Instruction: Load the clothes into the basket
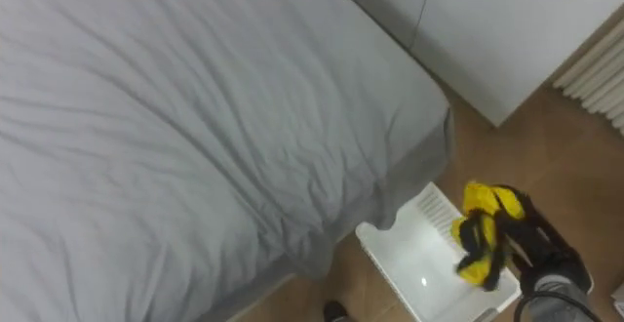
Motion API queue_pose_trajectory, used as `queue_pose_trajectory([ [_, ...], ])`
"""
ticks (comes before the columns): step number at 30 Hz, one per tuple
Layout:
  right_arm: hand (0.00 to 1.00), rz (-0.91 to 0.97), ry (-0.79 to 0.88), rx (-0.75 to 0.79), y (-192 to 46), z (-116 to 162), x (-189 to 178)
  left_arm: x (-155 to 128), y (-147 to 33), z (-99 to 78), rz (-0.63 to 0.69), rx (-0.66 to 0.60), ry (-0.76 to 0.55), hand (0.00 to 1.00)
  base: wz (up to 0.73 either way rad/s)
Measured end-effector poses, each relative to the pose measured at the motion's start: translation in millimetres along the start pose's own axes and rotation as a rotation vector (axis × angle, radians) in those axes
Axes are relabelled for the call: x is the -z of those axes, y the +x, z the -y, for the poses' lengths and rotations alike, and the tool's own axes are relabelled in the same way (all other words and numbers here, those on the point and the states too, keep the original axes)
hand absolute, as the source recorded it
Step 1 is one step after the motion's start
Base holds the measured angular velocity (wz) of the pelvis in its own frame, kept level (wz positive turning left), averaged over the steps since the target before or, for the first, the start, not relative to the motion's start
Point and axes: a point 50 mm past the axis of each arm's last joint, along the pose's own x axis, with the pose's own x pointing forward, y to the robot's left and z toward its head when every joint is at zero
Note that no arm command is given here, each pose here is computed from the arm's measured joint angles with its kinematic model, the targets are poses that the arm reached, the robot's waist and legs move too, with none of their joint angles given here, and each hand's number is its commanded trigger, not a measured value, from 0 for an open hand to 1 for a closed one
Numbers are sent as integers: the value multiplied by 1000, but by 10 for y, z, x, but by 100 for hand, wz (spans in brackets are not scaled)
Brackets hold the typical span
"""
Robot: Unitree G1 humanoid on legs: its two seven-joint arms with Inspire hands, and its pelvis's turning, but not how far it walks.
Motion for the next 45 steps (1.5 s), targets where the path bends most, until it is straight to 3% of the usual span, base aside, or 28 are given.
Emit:
queue_pose_trajectory([
  [17, 0, -9, 25, 35, -10, 84, 66, -86, 4, -41, 46, -9, 19, 0, 9],
  [30, 0, -37, 92, 112, -89, 416, 195, 38, -3, -110, 51, -25, 32, 0, 12],
  [34, 0, -68, 135, 93, -161, 501, 396, 88, -6, -141, 46, -34, 33, 0, 26],
  [38, 0, -155, 72, 108, -275, 609, 713, 110, -15, -140, 58, -38, 59, 0, 28],
  [45, 0, -265, -64, -44, -351, 279, 1085, 13, -39, 13, 125, -59, 72, 0, 24],
])
